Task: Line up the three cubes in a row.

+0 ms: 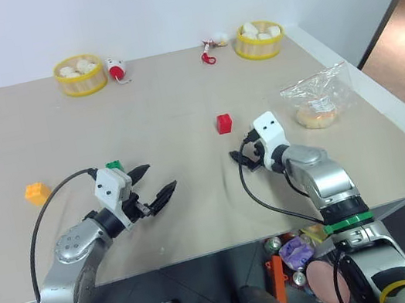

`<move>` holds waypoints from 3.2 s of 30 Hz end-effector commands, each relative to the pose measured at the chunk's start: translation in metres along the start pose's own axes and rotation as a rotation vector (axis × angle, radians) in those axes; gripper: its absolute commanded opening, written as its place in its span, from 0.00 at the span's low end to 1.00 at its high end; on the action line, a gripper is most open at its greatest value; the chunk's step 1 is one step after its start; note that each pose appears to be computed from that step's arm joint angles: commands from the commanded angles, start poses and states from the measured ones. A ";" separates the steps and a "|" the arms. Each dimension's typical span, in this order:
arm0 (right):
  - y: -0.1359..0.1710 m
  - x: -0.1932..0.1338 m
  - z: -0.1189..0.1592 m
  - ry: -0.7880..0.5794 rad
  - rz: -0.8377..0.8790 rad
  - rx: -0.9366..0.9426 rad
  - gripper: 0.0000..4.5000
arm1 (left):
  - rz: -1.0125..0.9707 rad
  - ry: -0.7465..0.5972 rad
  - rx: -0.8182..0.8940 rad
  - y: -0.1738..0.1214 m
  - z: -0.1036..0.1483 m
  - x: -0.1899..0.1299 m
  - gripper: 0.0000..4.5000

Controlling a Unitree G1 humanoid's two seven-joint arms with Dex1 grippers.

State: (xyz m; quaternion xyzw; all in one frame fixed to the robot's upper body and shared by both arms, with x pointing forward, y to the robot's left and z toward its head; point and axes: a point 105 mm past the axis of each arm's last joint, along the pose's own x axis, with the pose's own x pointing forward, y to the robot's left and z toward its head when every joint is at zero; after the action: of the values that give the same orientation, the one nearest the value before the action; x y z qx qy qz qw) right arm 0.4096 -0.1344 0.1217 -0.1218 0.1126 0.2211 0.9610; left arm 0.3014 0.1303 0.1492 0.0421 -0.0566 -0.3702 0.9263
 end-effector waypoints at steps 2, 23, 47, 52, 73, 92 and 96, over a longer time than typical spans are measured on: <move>0.008 0.008 0.026 -0.080 0.011 -0.003 0.99 | 0.029 -0.064 0.028 0.001 0.022 0.002 0.93; -0.004 0.036 0.037 -0.111 -0.069 0.021 0.99 | 0.056 -0.100 0.008 -0.008 0.029 0.006 0.93; -0.013 0.058 0.047 -0.115 -0.130 0.048 0.58 | 0.120 -0.113 0.014 -0.002 0.031 0.001 0.93; -0.012 0.059 0.047 -0.118 -0.124 0.058 0.27 | 0.131 -0.116 0.016 -0.001 0.032 0.000 0.93; 0.059 -0.041 0.039 -0.141 0.968 -0.333 0.27 | -0.228 -0.047 -0.058 -0.021 0.029 -0.054 0.93; 0.056 -0.031 0.014 -0.032 1.060 -0.471 0.27 | -0.225 -0.012 -0.015 -0.028 0.026 -0.062 0.93; 0.056 -0.028 0.010 -0.023 1.056 -0.485 0.27 | -0.206 -0.016 -0.007 -0.025 0.027 -0.063 0.93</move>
State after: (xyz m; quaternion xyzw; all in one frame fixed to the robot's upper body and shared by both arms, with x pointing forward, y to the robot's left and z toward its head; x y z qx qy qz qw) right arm 0.3593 -0.0978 0.1178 -0.2465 0.1118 0.6859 0.6754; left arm 0.2389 0.1544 0.1539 0.0188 -0.0278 -0.4661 0.8841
